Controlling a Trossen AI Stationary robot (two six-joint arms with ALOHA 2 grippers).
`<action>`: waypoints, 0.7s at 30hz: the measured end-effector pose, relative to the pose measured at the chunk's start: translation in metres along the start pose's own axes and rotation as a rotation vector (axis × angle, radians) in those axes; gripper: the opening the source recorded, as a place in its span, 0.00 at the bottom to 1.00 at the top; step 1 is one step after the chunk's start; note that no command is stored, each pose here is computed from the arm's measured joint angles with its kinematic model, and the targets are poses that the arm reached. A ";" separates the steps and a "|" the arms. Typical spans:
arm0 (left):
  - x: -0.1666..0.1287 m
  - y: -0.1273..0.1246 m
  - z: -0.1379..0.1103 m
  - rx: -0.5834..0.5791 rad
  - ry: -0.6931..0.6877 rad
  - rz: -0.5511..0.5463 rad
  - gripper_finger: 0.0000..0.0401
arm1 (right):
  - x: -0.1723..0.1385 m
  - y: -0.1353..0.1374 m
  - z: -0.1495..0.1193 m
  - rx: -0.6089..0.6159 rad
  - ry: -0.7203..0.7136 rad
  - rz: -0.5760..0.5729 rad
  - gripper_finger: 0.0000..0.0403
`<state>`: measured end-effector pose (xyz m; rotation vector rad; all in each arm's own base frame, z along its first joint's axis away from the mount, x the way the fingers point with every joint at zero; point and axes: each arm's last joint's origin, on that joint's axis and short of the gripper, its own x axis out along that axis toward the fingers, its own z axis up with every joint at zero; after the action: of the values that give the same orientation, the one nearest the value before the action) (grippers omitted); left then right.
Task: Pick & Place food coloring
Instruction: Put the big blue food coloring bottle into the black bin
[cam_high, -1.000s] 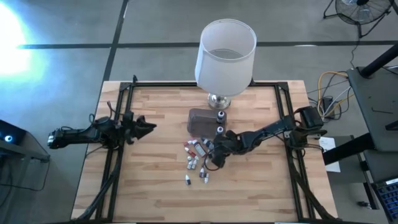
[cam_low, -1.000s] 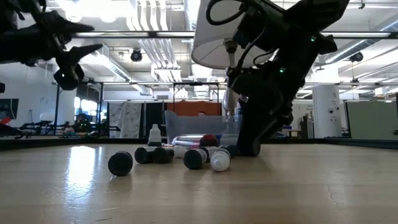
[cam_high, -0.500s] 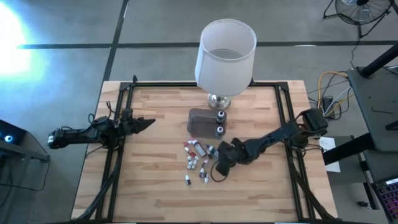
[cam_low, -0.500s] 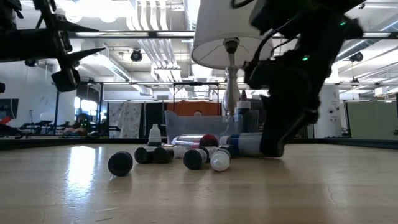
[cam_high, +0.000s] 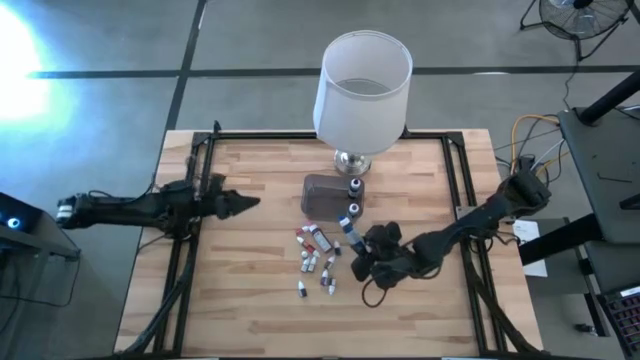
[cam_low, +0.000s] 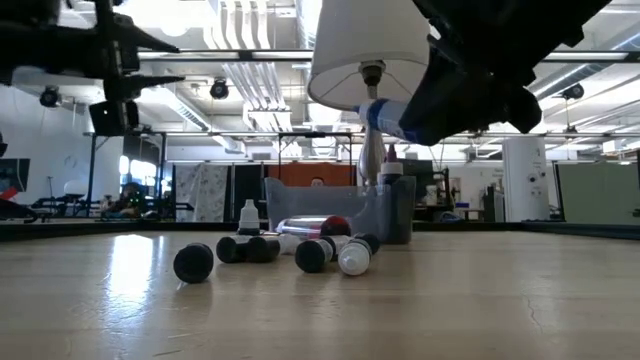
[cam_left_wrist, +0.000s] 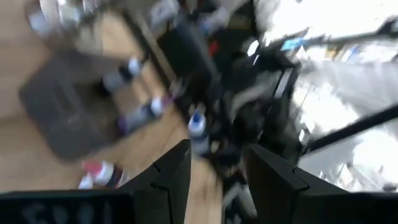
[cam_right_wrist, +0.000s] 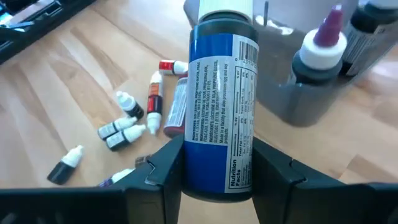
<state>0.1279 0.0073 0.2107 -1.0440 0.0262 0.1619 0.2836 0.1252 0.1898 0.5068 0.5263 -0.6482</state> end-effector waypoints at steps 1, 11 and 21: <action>0.005 -0.001 -0.001 -0.009 0.037 0.018 0.31 | 0.001 0.000 -0.001 -0.013 -0.004 0.000 0.33; 0.059 -0.029 0.012 -0.026 0.189 0.032 0.31 | -0.004 0.013 0.010 -0.133 -0.055 0.121 0.34; 0.128 -0.053 0.039 0.147 0.354 0.061 0.32 | -0.013 0.017 0.019 -0.243 -0.049 0.169 0.34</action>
<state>0.2597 0.0303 0.2627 -0.9152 0.3859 0.0283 0.2916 0.1308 0.2168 0.3013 0.5023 -0.4269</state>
